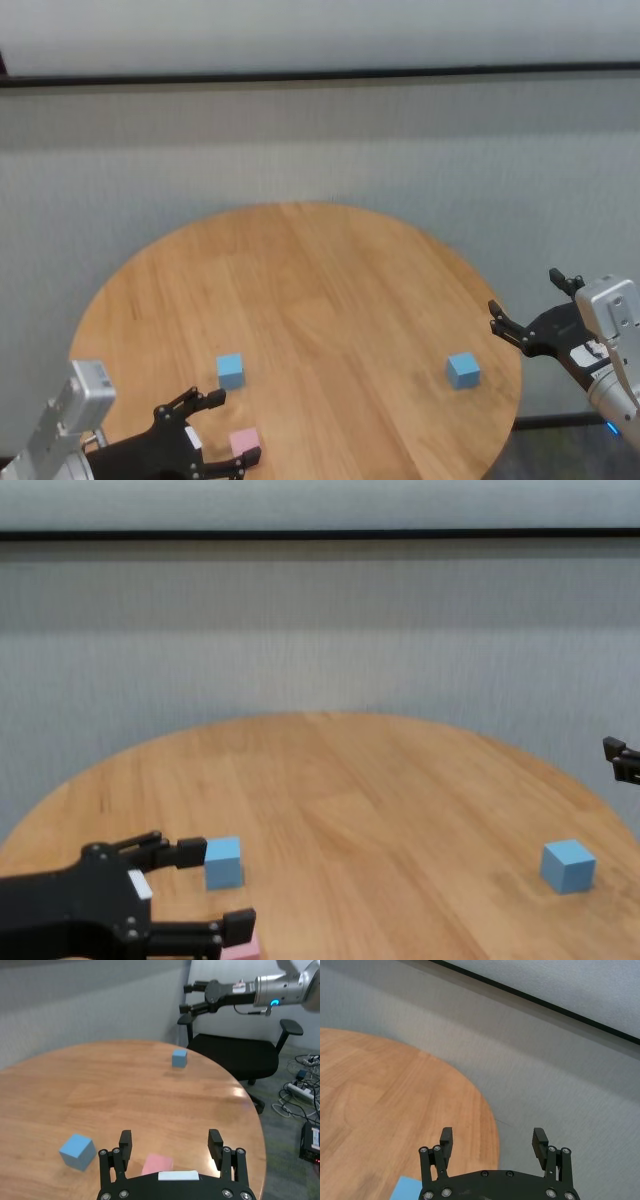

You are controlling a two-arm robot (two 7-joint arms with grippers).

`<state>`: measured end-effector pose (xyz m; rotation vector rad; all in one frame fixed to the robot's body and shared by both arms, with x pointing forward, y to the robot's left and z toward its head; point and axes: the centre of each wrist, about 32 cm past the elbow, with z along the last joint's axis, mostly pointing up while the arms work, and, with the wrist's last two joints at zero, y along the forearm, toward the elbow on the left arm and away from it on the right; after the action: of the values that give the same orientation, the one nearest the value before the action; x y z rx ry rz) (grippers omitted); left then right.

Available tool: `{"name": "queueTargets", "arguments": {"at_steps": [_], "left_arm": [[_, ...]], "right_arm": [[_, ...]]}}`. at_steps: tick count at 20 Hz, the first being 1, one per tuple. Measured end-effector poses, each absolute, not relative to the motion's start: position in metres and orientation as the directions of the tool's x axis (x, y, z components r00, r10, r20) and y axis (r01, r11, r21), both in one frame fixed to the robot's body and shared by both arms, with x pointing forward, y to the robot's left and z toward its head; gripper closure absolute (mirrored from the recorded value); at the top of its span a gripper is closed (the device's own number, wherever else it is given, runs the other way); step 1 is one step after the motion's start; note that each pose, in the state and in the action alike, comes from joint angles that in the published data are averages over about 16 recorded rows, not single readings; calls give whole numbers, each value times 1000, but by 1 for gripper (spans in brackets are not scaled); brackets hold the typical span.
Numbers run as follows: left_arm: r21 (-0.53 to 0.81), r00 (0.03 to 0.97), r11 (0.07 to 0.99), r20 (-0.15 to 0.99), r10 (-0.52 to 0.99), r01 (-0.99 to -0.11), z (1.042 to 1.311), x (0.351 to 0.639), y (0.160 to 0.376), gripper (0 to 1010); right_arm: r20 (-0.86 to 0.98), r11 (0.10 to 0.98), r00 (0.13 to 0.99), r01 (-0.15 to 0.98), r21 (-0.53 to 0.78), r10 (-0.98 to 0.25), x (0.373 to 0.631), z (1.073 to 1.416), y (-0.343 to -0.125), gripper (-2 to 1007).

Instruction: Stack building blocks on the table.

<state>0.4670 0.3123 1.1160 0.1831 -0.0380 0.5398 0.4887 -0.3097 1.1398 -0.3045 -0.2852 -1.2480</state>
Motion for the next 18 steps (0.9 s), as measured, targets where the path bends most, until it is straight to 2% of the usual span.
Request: {"name": "queueTargets", "arguments": {"at_steps": [18], "left_arm": [[226, 849, 822, 65, 524, -524, 1090, 479, 309, 11]], "right_arm": [[374, 287, 292, 955, -70, -880, 489, 1140, -310, 4]]}}
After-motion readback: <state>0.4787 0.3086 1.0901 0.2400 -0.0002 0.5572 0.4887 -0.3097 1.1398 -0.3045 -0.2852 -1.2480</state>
